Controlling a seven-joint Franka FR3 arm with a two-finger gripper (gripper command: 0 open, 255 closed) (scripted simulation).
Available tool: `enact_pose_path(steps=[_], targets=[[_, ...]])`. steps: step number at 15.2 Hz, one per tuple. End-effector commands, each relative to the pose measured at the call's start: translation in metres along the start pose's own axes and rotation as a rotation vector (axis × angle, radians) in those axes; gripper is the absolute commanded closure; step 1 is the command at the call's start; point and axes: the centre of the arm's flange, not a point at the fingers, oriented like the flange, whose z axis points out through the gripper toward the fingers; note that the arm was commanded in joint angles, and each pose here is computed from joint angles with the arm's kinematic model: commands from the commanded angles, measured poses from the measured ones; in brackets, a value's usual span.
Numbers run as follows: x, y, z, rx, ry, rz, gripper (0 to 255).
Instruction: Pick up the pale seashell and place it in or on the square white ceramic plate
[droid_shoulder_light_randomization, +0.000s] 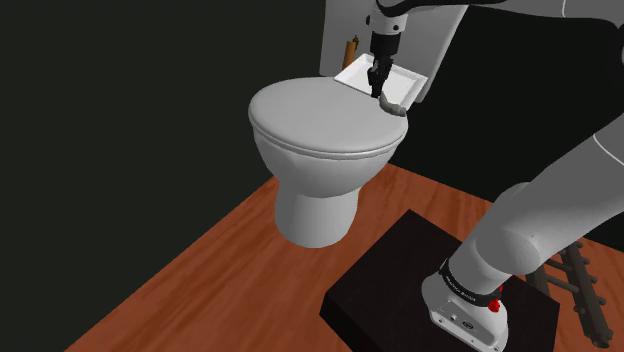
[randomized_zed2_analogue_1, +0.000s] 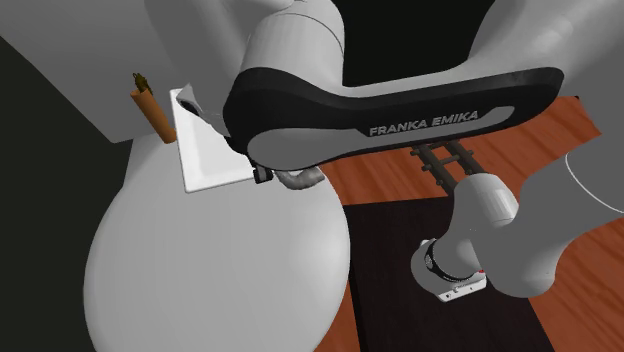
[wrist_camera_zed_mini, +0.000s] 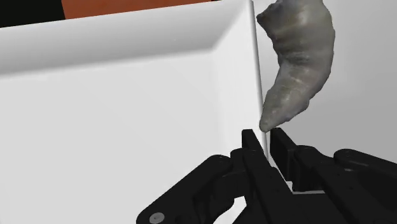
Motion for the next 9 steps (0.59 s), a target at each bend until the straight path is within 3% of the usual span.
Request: enact_pose_path(steps=[1,9], targets=[[0.008,-0.013,0.02,0.104,-0.017,0.0,255],[-0.001,-0.016,-0.017,0.104,-0.017,0.0,255]])
